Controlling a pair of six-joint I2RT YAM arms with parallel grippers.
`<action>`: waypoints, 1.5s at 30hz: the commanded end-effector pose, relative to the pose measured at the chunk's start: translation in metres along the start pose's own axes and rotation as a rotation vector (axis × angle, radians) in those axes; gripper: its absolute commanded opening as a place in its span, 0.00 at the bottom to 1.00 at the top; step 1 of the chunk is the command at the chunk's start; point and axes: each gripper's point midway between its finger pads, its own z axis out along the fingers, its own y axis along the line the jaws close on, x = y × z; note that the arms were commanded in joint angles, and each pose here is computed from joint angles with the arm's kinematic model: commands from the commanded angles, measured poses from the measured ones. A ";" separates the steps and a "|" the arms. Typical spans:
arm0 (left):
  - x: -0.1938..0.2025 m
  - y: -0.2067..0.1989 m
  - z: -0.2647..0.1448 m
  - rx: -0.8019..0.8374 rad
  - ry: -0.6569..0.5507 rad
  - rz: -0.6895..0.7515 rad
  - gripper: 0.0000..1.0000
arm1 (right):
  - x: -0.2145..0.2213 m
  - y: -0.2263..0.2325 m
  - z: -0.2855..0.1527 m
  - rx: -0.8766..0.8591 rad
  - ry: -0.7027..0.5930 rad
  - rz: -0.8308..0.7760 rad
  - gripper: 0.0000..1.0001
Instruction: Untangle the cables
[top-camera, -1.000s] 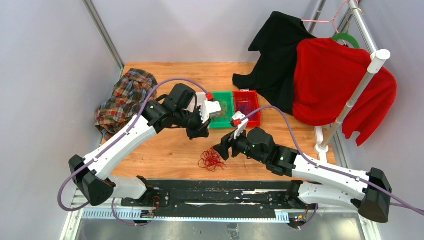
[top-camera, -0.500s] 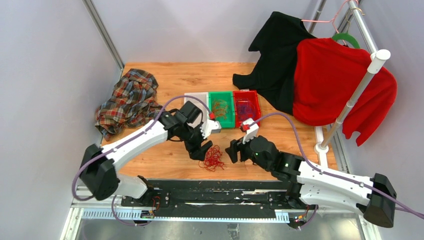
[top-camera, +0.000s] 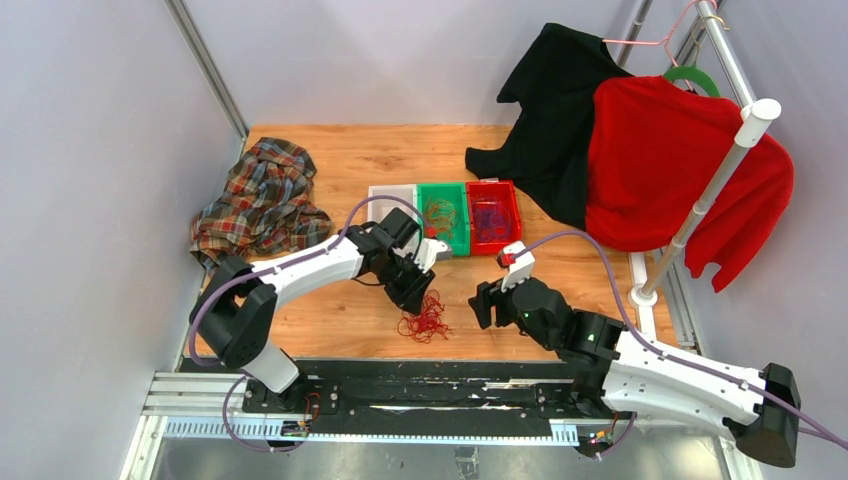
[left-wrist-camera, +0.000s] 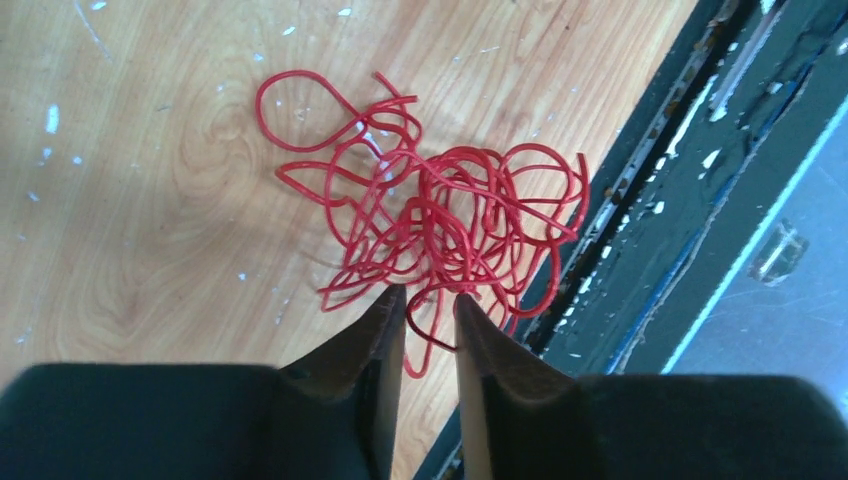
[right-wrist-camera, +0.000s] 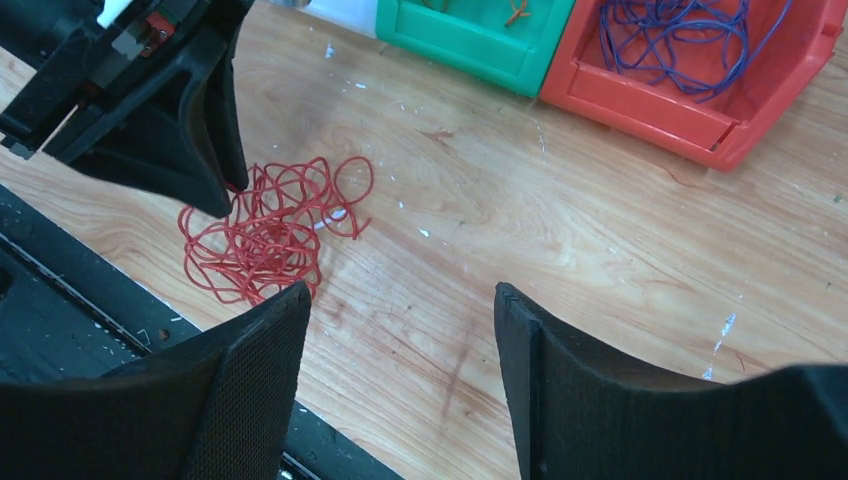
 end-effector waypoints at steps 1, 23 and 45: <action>-0.004 0.007 -0.001 -0.048 -0.031 0.033 0.21 | 0.008 -0.002 0.002 0.023 0.024 -0.016 0.67; -0.056 -0.059 -0.120 -0.021 -0.211 0.266 0.01 | -0.080 0.104 0.032 -0.305 -0.217 -0.039 0.73; -0.084 -0.133 -0.179 0.215 -0.328 0.235 0.01 | -0.084 0.050 0.085 0.114 -0.335 0.148 0.65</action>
